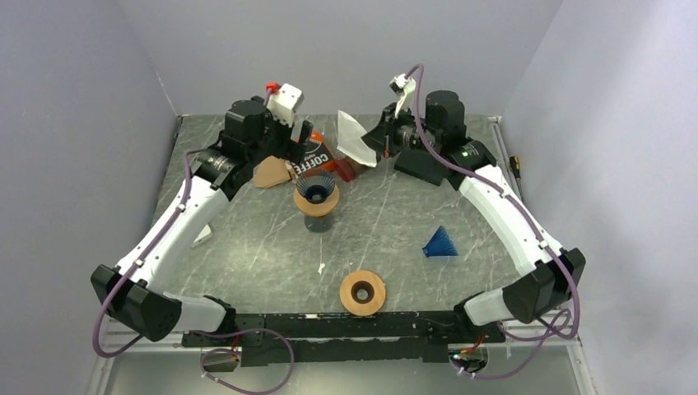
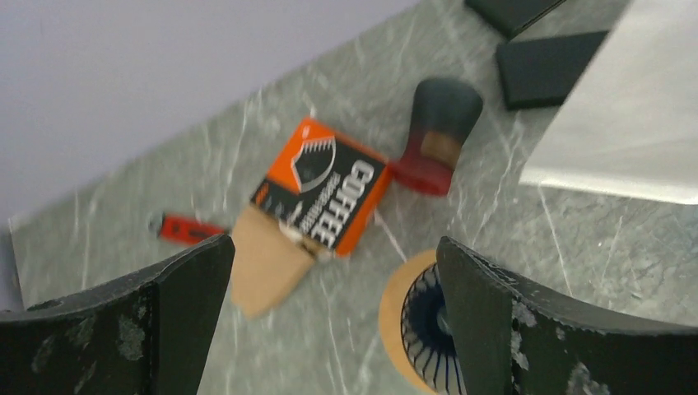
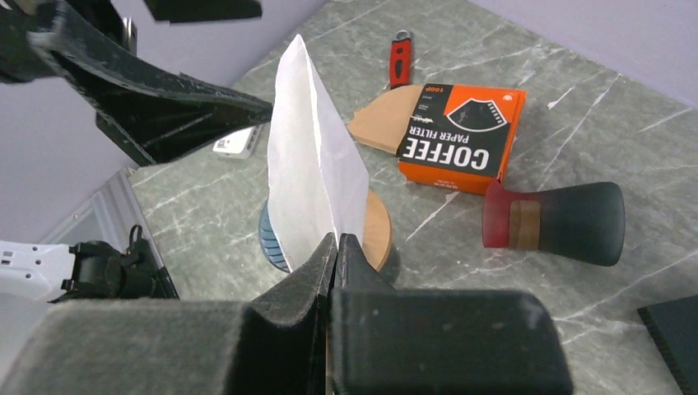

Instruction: Place the coffee filter in the dripper

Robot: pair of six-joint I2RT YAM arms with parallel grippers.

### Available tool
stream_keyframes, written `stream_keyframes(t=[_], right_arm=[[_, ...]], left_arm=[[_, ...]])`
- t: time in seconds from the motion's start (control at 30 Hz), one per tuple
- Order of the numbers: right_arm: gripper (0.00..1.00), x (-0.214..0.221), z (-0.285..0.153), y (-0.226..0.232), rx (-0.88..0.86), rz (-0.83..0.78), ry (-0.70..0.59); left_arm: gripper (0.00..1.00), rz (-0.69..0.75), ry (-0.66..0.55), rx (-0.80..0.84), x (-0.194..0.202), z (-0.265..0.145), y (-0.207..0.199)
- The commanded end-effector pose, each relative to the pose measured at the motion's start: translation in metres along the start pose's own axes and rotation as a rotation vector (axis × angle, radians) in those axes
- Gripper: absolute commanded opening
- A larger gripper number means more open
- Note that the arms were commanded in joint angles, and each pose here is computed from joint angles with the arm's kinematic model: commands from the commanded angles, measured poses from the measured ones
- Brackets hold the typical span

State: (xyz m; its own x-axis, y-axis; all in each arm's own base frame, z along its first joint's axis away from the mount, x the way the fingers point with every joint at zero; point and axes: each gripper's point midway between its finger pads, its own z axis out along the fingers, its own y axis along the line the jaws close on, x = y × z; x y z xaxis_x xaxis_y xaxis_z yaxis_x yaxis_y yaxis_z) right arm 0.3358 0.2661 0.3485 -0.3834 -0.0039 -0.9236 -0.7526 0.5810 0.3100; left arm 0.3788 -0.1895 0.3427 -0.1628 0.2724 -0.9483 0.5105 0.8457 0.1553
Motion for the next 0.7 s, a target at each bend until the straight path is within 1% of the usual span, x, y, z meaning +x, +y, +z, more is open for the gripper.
stream_keyframes(t=[0.0, 0.07, 0.2, 0.3, 0.37, 0.53, 0.67], right_arm=[[0.0, -0.011, 0.005, 0.008, -0.016, 0.014, 0.028], [0.0, -0.008, 0.01, 0.008, -0.016, 0.028, 0.052], [0.0, -0.002, 0.021, 0.012, -0.037, 0.075, 0.091], [0.0, 0.001, 0.03, 0.018, -0.078, 0.136, 0.125], [0.0, 0.003, 0.036, 0.023, -0.102, 0.167, 0.152], [0.0, 0.021, 0.051, 0.027, -0.081, 0.219, 0.229], [0.0, 0.033, 0.06, 0.031, -0.055, 0.232, 0.267]], left_arm=[[1.0, -0.234, 0.267, -0.203, 0.054, -0.025, 0.017], [0.99, -0.307, 0.313, -0.207, 0.064, -0.03, 0.012], [1.0, -0.427, 0.397, -0.165, 0.077, -0.039, -0.002], [0.99, -0.527, 0.46, -0.145, 0.08, -0.042, -0.004], [0.99, -0.593, 0.481, -0.127, 0.082, -0.041, -0.003], [0.99, -0.734, 0.428, -0.139, 0.077, -0.04, 0.004], [1.0, -0.808, 0.354, -0.061, 0.065, -0.039, 0.0]])
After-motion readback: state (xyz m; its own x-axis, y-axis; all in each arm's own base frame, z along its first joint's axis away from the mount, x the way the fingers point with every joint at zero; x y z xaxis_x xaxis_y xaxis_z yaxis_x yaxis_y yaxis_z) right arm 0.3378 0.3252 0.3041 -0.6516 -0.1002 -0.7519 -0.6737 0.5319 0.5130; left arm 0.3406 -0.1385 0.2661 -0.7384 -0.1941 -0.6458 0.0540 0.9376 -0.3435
